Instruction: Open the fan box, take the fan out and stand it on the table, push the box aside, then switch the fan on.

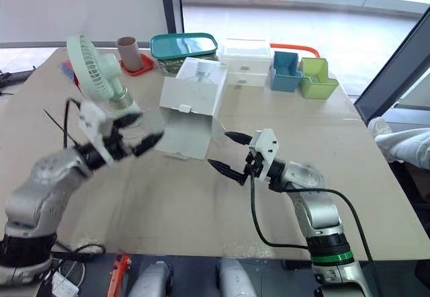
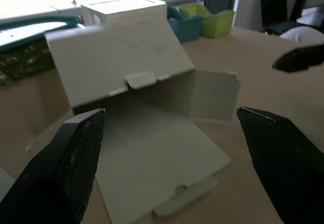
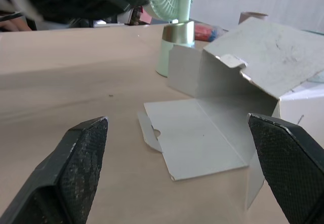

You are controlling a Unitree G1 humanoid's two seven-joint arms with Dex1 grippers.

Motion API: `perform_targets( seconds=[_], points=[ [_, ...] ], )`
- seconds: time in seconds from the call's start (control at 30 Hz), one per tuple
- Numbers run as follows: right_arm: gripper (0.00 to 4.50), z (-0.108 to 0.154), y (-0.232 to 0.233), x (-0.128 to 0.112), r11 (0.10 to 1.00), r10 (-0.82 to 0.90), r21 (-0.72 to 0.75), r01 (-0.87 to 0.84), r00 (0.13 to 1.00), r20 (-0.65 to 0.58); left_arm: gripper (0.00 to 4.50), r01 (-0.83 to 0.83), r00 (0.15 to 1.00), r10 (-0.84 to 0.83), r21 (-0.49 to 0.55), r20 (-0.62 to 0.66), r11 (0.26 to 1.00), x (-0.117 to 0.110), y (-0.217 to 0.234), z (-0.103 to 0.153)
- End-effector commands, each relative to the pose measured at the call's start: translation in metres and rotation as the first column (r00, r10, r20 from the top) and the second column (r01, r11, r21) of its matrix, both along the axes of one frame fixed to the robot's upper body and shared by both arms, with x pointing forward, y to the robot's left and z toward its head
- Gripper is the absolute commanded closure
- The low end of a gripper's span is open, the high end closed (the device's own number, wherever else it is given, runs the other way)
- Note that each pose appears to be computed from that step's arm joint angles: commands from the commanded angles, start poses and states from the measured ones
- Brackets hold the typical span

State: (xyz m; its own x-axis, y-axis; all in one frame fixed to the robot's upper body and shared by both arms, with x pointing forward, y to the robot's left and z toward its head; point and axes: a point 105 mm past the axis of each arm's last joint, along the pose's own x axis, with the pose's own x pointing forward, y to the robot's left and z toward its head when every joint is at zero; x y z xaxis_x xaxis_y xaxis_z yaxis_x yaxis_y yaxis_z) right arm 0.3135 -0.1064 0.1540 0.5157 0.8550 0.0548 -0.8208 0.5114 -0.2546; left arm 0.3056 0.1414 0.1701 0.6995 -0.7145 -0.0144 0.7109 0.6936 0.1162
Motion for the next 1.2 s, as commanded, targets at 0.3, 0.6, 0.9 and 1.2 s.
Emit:
perform_targets(
  seconds=[0.3,0.6,0.9,1.2],
  points=[
    [0.00,0.002,0.005,0.011,0.988,-0.151,-0.008,0.152,0.988,0.032,0.10,0.151,0.988,-0.154,0.100,0.018,0.983,-0.012,0.020,-0.028],
    [0.00,0.015,0.013,0.057,0.928,-0.371,0.040,0.369,0.928,0.039,0.10,0.179,0.979,-0.189,0.135,0.073,0.975,-0.003,0.018,-0.027],
    [0.00,0.010,0.021,0.087,0.892,-0.452,0.013,0.452,0.892,-0.005,0.10,0.207,0.974,-0.215,0.102,0.077,0.973,-0.008,0.002,-0.024],
    [0.00,0.005,0.040,0.101,0.867,-0.491,0.038,0.497,0.865,-0.104,0.10,0.192,0.978,-0.197,0.076,0.074,0.978,-0.009,-0.004,-0.024]
  ],
)
